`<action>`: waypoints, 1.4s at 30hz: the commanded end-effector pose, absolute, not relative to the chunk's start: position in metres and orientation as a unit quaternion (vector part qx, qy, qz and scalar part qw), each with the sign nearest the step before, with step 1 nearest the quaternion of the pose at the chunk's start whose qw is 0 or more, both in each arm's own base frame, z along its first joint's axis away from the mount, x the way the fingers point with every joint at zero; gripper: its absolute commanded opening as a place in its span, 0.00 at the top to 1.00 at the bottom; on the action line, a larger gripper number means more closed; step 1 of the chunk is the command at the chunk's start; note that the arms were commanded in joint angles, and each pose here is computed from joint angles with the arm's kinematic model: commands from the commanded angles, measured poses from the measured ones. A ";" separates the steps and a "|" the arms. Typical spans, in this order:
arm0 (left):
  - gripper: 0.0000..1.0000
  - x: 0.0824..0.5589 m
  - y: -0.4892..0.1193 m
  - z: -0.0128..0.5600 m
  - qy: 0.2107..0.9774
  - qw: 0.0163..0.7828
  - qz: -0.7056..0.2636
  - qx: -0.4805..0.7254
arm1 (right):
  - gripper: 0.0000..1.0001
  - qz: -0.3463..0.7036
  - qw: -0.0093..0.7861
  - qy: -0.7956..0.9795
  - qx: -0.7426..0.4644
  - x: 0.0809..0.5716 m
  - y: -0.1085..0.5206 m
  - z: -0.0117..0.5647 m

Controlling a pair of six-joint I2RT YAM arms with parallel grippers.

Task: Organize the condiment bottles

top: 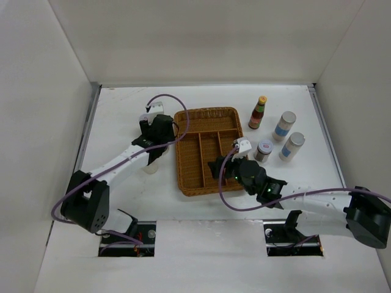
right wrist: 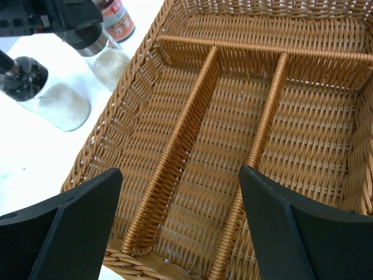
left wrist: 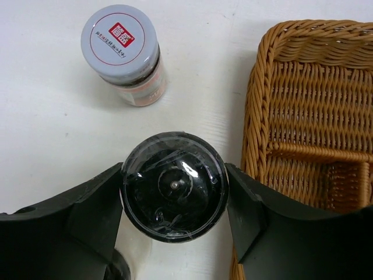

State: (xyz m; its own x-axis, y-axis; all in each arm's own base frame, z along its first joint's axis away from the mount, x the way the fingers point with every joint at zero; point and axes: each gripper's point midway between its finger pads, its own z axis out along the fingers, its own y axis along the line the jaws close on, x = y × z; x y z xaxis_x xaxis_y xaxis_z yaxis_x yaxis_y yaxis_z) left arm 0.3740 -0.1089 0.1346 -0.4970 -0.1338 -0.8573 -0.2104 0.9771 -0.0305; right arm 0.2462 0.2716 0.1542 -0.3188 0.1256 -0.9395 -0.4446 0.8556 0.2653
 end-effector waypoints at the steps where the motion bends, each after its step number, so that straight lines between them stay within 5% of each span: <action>1: 0.63 0.377 -0.113 0.215 0.803 0.582 0.004 -0.127 | 0.12 0.285 0.603 0.740 -0.087 0.248 0.278 0.191; 9: 0.65 0.391 -0.161 0.310 0.754 0.644 -0.071 -0.108 | 0.12 0.284 0.607 0.738 -0.080 0.250 0.274 0.193; 20: 0.65 0.468 -0.236 0.260 0.786 0.609 -0.086 -0.063 | 0.15 0.275 0.616 0.736 -0.057 0.257 0.258 0.194; 29: 0.63 0.474 -0.237 0.190 0.818 0.573 -0.029 -0.052 | 0.13 0.274 0.620 0.733 -0.051 0.258 0.252 0.197; 36: 0.11 0.462 -0.235 0.200 0.807 0.587 -0.035 -0.055 | 0.11 0.273 0.622 0.733 -0.046 0.259 0.249 0.197; 42: 0.02 0.420 -0.208 0.277 0.760 0.643 -0.053 -0.077 | 0.11 0.274 0.623 0.731 -0.044 0.258 0.248 0.199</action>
State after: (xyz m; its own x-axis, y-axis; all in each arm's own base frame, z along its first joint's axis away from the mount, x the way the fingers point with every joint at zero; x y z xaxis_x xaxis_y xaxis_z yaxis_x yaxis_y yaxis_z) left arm 0.4378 -0.2256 0.1867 -0.3610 -0.0780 -0.9293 -0.0362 0.9969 -0.0696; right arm 0.2545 0.2504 0.1761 -0.2688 0.2042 -0.9413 -0.4111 0.8595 0.3038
